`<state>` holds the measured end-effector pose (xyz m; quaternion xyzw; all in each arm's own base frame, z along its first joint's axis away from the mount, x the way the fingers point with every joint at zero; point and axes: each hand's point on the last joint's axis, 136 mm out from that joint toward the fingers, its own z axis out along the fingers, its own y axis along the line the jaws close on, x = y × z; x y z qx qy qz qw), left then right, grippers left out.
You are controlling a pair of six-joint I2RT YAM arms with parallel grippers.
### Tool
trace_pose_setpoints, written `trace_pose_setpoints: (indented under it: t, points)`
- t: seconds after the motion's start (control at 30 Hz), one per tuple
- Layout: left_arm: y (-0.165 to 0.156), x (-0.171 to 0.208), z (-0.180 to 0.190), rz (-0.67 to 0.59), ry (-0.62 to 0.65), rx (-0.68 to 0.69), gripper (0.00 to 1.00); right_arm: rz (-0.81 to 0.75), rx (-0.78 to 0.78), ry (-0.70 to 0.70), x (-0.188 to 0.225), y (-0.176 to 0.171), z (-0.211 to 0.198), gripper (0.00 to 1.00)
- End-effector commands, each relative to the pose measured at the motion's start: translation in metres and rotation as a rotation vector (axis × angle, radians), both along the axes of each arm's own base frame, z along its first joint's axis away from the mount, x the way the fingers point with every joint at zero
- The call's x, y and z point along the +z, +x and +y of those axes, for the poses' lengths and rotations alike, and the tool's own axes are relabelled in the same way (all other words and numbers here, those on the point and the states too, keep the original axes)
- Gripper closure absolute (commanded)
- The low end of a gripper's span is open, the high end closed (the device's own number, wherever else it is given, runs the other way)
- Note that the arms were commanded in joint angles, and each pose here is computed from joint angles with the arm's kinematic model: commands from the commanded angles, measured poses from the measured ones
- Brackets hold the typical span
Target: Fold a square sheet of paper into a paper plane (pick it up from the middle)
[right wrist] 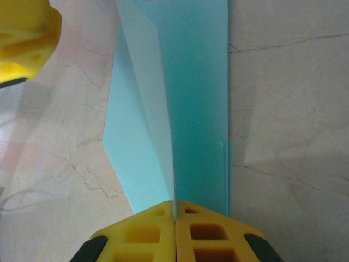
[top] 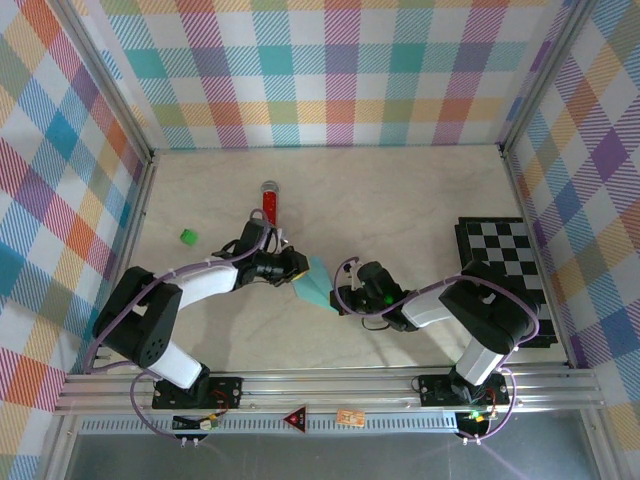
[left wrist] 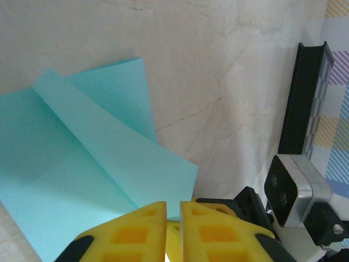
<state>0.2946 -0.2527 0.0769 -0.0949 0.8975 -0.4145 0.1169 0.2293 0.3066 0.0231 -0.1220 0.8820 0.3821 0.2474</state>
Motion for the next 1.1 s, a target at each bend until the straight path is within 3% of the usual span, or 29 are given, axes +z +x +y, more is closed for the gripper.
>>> trace_pose_setpoints:
  t: [0.0,0.53,1.07]
  points:
    - [-0.003,-0.005,-0.011,0.011,-0.052,-0.022,0.89,0.094,-0.013,-0.01,-0.004,-0.004,-0.003,0.91]
    - [0.007,-0.006,-0.032,0.016,-0.058,-0.034,0.89,0.282,-0.057,0.074,-0.003,0.007,-0.002,0.91]
    - [0.01,-0.022,-0.047,0.04,-0.053,-0.075,0.9,0.283,-0.071,0.067,-0.015,0.001,-0.01,0.87]
